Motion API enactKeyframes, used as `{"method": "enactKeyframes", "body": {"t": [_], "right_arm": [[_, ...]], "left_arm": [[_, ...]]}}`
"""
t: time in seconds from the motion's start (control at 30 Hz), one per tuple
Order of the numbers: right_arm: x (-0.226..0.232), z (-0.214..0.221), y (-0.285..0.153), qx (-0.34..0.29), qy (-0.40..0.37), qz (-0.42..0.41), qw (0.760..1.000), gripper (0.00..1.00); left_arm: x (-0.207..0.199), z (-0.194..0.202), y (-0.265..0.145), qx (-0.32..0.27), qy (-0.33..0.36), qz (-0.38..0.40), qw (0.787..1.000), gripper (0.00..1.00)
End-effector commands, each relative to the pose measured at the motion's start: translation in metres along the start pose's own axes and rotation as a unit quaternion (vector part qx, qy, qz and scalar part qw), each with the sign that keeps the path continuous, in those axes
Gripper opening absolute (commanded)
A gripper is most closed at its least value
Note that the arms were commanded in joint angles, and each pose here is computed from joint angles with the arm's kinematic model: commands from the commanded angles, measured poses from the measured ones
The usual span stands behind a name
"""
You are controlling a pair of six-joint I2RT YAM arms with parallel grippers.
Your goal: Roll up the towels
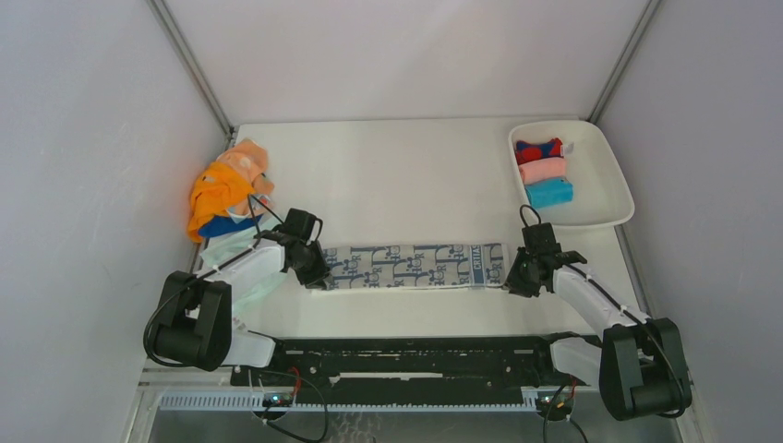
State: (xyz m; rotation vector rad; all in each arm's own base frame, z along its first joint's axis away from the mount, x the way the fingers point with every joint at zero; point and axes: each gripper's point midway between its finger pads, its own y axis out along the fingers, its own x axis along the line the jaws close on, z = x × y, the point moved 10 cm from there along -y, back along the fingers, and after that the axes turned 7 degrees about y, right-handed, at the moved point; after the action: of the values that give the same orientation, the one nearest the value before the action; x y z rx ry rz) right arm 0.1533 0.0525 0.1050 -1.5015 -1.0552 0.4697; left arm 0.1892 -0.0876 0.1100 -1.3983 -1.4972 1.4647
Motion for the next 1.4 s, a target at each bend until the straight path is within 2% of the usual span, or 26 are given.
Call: {"method": "enactKeyframes", "body": {"t": [0.0,0.47,0.57,0.8,1.13,1.37], "right_arm": [[0.009,-0.01,-0.001,-0.022,0.001,-0.008,1.0,0.23],[0.007,-0.01,0.004,-0.016,-0.006,0.007,1.0,0.24],[0.005,-0.009,0.006,-0.01,-0.006,0.018,1.0,0.2],[-0.001,-0.012,0.008,-0.01,0.011,0.044,0.999,0.0],[-0.02,-0.026,0.012,-0.027,0.077,0.057,0.995,0.0],[-0.019,-0.029,0.014,-0.022,0.075,0.044,0.996,0.01]], "left_arm": [[0.006,-0.002,0.001,-0.009,0.008,-0.031,0.999,0.31],[0.006,-0.001,0.001,-0.005,0.008,-0.036,0.999,0.31],[0.007,-0.001,0.002,-0.004,0.008,-0.037,0.999,0.31],[0.008,0.0,0.004,0.003,0.007,-0.046,0.999,0.31],[0.013,0.004,0.006,0.011,0.007,-0.061,0.998,0.31],[0.01,0.005,0.006,0.013,0.01,-0.048,0.999,0.3]]}}
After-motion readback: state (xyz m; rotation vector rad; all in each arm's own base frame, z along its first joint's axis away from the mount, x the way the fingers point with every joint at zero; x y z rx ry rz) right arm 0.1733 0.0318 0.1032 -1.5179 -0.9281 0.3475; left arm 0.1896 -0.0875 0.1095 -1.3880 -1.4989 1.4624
